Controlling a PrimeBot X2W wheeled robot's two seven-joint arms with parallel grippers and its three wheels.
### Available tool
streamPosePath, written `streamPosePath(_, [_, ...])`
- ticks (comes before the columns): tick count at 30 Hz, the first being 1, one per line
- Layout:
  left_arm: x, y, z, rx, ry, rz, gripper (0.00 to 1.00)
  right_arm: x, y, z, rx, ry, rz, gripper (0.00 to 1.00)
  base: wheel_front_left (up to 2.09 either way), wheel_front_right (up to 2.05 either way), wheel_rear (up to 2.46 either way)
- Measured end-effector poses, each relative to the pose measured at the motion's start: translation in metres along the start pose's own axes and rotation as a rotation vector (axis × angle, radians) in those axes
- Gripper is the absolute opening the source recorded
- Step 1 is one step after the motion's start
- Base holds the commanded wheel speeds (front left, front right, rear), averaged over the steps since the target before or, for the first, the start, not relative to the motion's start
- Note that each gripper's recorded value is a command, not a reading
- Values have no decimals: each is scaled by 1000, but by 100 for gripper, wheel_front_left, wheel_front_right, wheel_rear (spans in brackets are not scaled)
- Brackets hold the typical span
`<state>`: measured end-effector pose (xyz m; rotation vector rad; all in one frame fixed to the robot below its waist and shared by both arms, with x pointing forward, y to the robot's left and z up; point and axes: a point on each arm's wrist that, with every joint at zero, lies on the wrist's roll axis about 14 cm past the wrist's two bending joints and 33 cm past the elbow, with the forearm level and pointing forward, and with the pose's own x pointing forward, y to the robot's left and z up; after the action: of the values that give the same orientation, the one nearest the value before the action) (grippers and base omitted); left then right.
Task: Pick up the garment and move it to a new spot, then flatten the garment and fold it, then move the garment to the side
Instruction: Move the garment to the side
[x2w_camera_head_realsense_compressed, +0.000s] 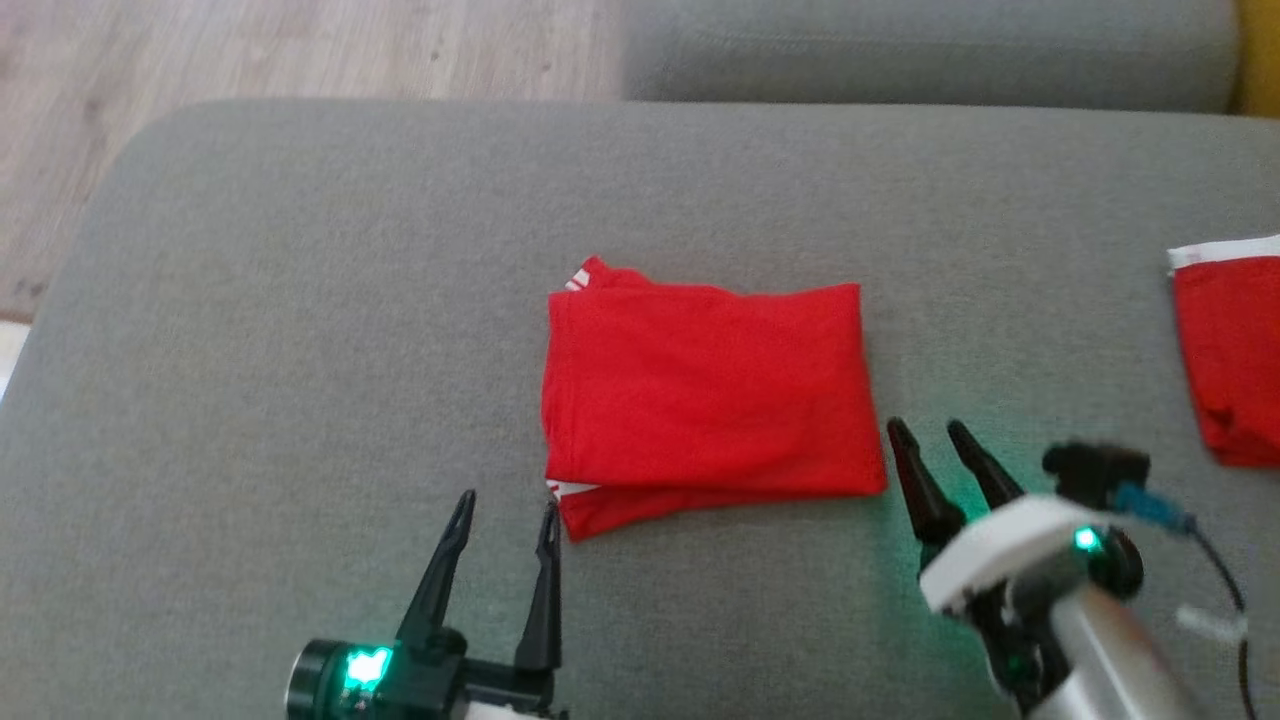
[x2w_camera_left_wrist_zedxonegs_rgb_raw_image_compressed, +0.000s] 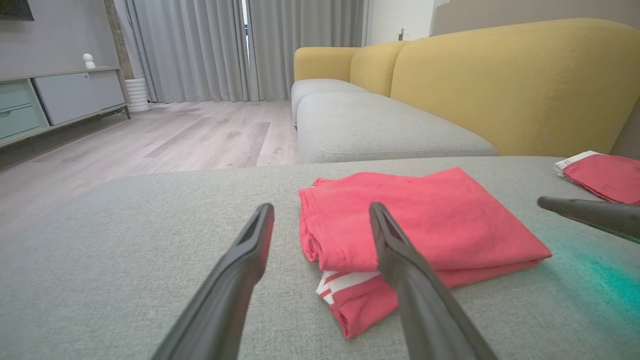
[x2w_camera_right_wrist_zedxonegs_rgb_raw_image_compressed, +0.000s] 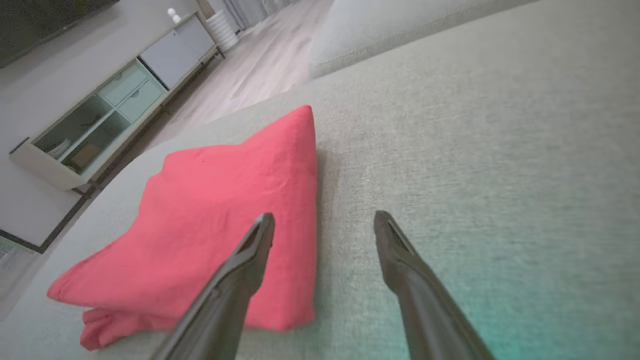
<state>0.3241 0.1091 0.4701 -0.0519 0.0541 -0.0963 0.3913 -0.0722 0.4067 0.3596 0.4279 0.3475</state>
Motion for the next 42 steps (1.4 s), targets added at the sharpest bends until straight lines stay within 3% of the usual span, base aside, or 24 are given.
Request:
streamPosePath(8, [7,3,-4,4,14,13,100,36,8,-17,89,193,46,100,0,0,0])
streamPosePath(9, [7,4,-4,3,16,17,100,37,10,-20,91,208,52,69,0,0,0])
streamPosePath(10, [7,5,-5,1,19,21,100,39,12,-22,98,214,59,69,0,0,0])
streamPosePath(12, [7,6,-6,3,25,29,100,41,17,-26,124,228,73,0,0,0,0])
streamPosePath(21, [16,2,-8,4,30,21,100,44,1,-12,99,182,61,0,0,0,0])
streamPosePath(26, [29,-10,-10,-2,34,-22,100,31,-61,20,-3,128,-48,0,0,0,0])
streamPosePath(34, [69,-31,-7,-15,6,-94,100,-21,-183,92,-149,41,-328,0,0,0,0])
streamPosePath(42, [92,-46,-15,-42,15,-142,100,-73,-250,152,-229,-39,-545,0,0,0,0])
